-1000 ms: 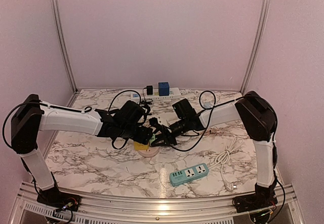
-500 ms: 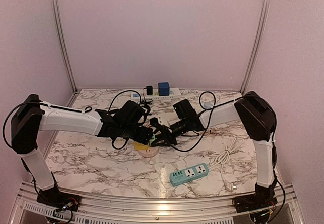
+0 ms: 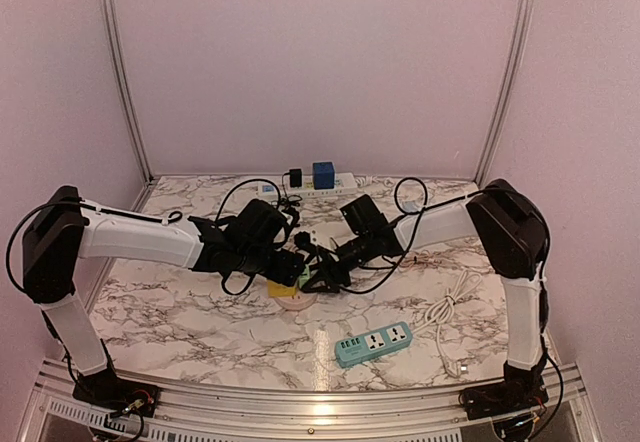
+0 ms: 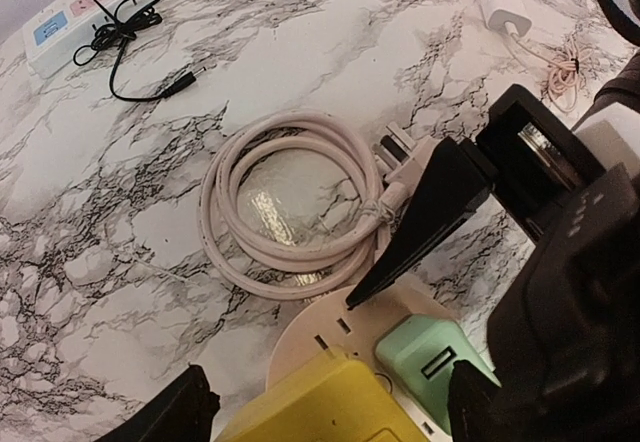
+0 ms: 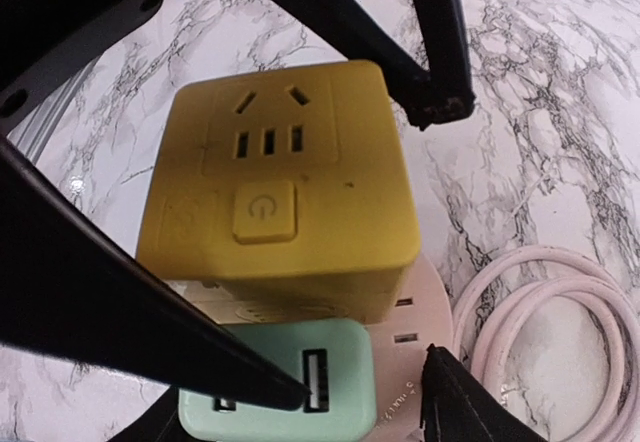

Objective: Insert the plug
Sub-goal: Insert the plug into the socket slot, then press the plug into the socket slot.

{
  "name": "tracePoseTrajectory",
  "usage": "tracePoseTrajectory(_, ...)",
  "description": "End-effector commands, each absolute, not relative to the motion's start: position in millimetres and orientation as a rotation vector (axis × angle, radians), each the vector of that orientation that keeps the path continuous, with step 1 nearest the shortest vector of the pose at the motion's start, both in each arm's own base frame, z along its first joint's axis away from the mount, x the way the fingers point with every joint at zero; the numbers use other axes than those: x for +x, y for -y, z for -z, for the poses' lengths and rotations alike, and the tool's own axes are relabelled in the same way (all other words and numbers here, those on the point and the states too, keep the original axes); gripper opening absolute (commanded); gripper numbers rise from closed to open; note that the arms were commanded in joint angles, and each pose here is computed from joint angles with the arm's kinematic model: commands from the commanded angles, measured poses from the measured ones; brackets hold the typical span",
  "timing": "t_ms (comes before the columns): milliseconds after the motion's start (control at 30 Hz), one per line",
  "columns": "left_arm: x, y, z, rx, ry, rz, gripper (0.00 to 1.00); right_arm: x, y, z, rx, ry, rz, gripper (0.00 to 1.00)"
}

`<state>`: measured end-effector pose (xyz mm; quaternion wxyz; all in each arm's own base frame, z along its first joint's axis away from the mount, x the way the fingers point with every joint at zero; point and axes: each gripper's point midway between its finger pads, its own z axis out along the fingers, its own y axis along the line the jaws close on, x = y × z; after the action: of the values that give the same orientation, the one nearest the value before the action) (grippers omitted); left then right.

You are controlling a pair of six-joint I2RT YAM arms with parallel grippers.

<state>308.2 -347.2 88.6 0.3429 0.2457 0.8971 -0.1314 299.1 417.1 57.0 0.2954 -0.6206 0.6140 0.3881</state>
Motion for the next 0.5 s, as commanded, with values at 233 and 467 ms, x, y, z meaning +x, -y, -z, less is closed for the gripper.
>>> tracePoseTrajectory(233, 277, 331, -39, 0.763, -2.48, 0.272, 0.82, 310, -422, -136, -1.575, -1.562, -0.985, 0.78)
tracePoseTrajectory(467, 288, 335, -60, 0.666, -2.42, 0.351, 0.94, 319, -419, -145, -1.545, -1.586, -0.909, 0.79)
